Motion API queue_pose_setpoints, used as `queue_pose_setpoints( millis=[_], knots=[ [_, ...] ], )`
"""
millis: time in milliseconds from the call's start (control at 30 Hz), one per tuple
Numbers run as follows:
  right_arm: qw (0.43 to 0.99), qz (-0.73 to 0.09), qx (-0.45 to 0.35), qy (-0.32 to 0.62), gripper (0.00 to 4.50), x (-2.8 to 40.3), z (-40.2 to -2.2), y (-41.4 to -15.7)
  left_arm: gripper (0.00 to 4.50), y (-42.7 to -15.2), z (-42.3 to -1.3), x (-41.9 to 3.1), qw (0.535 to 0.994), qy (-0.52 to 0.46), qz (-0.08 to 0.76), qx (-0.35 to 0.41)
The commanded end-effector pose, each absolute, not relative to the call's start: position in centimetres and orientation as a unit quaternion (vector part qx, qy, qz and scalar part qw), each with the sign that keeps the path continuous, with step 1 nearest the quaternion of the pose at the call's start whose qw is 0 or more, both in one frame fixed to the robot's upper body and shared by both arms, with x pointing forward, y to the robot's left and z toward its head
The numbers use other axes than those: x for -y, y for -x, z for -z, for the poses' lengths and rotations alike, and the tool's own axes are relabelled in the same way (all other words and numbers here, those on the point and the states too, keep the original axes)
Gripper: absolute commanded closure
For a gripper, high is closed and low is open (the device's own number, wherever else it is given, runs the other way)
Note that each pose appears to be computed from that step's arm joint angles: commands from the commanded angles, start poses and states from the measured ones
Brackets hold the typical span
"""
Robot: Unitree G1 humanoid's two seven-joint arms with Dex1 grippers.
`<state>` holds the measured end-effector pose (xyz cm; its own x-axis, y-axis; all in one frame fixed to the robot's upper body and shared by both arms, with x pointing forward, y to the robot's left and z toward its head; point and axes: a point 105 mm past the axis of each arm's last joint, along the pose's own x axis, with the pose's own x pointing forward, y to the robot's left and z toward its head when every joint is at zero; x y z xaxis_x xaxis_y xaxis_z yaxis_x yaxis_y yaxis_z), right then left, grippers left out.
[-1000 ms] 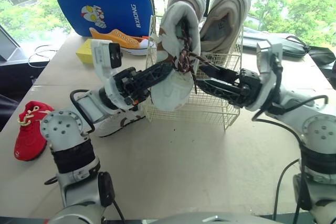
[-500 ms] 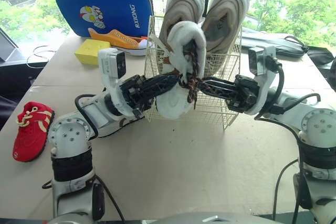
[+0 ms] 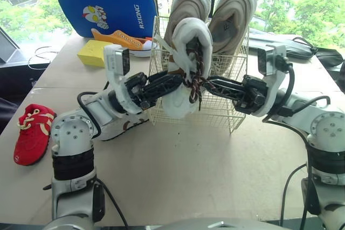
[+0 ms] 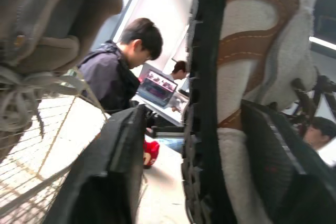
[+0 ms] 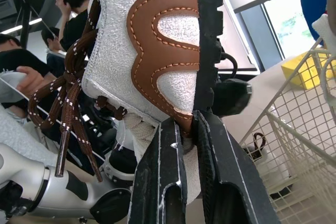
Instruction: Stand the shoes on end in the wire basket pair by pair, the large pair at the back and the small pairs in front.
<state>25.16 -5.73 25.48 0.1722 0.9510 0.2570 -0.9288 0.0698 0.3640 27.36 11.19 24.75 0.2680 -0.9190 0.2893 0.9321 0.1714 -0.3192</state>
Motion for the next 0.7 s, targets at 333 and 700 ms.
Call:
queue_pose_setpoints(
  millis=[333, 700],
  knots=[
    [0.813, -0.561, 0.119, -0.105, 4.5, 13.0, -30.2, -25.0, 0.76, -22.8, -24.9, -12.6, 0.815, 0.024, 0.579, 0.01],
    [0.83, -0.535, 0.154, -0.018, 4.5, 14.4, -27.2, -30.5, 0.76, -20.9, -24.5, -11.4, 0.812, -0.001, 0.582, 0.037]
  ],
)
